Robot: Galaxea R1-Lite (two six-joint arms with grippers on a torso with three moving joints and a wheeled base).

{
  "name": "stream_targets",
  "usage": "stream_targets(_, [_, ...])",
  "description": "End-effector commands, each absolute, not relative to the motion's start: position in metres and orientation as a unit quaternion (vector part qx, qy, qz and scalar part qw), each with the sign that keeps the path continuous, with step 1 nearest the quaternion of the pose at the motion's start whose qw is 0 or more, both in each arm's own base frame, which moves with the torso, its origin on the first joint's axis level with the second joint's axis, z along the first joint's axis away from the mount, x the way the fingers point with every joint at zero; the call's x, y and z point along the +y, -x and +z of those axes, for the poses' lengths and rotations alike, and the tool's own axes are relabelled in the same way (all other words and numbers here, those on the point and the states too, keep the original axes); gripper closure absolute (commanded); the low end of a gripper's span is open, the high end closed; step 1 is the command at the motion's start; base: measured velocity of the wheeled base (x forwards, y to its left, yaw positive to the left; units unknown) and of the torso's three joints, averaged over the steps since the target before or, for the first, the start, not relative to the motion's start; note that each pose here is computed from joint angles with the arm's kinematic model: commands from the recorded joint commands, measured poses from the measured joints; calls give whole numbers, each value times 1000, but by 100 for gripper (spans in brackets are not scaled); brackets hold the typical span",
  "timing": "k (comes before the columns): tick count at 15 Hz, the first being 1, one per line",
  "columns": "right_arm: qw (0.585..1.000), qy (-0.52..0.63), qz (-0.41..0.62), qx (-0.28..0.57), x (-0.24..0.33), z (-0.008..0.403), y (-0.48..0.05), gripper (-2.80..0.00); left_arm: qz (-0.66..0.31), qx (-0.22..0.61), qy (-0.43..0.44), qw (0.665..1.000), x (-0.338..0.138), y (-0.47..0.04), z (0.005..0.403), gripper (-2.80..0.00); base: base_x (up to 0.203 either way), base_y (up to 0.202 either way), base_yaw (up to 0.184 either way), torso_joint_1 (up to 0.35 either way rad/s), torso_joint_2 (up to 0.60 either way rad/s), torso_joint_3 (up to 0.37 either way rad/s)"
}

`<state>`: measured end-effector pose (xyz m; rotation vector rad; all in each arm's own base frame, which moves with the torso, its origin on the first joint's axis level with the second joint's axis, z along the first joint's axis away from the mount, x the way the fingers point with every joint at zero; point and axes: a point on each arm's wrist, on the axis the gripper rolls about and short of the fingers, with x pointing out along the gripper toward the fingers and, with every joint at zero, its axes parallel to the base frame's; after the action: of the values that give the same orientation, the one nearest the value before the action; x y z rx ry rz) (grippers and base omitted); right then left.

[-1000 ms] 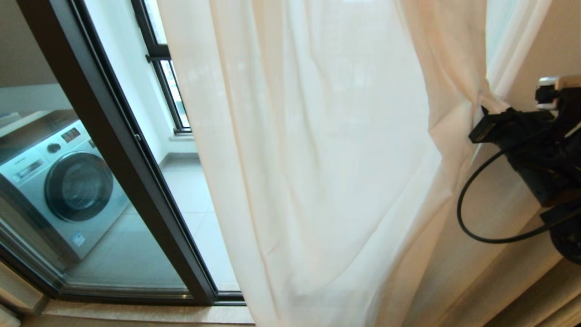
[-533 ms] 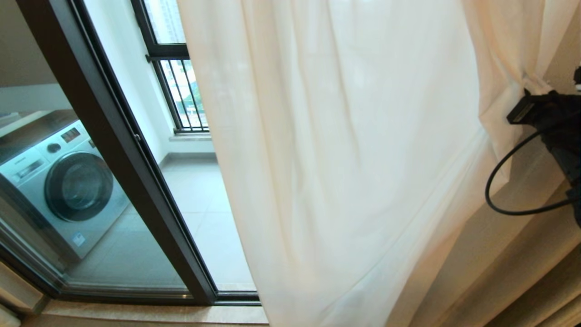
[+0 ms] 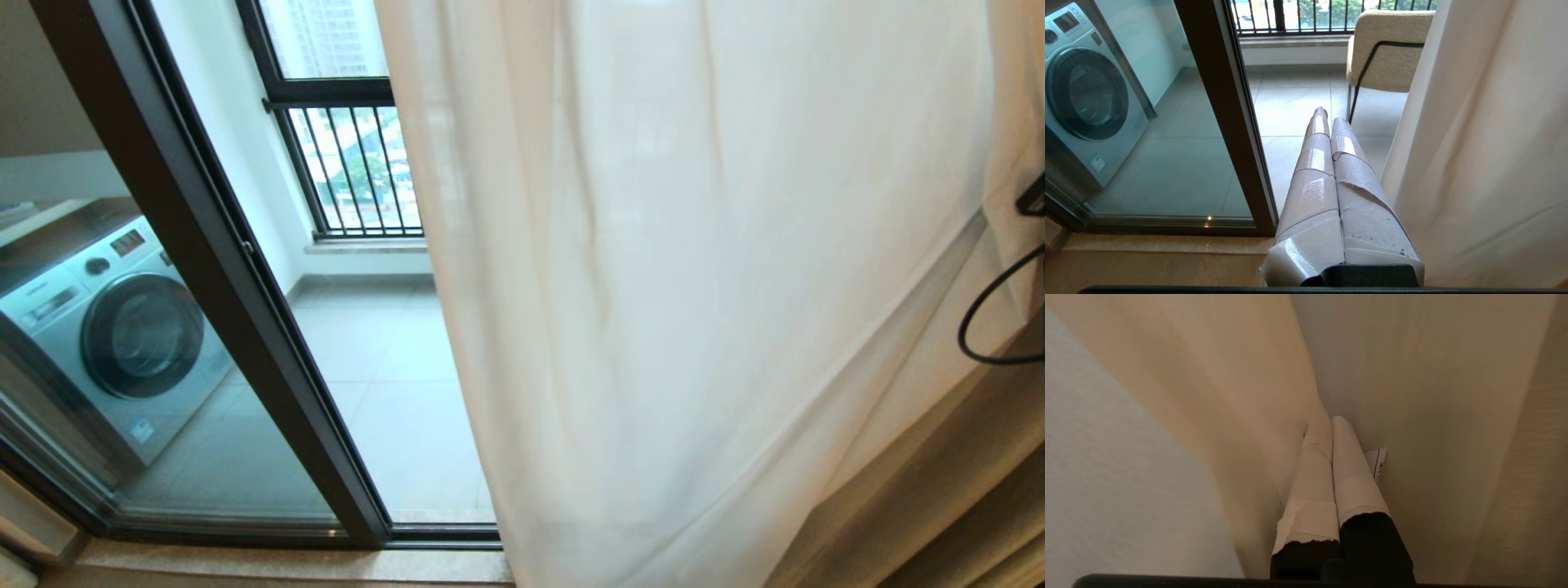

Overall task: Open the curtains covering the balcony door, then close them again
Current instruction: Pull the inner curtains open on both sides

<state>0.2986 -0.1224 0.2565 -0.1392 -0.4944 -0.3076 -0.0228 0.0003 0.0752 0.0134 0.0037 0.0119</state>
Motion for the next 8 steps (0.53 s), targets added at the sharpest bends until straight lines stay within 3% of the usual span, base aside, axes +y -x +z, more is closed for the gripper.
stream_targets(1, [950, 77, -172, -247, -142, 259, -295, 0, 6, 2, -7, 1000, 0, 23, 75, 0, 0, 0, 0, 0, 0, 0])
stream_targets(8, [931, 92, -245, -253, -212, 266, -279, 0, 6, 2, -7, 1000, 0, 23, 75, 0, 0, 0, 0, 0, 0, 0])
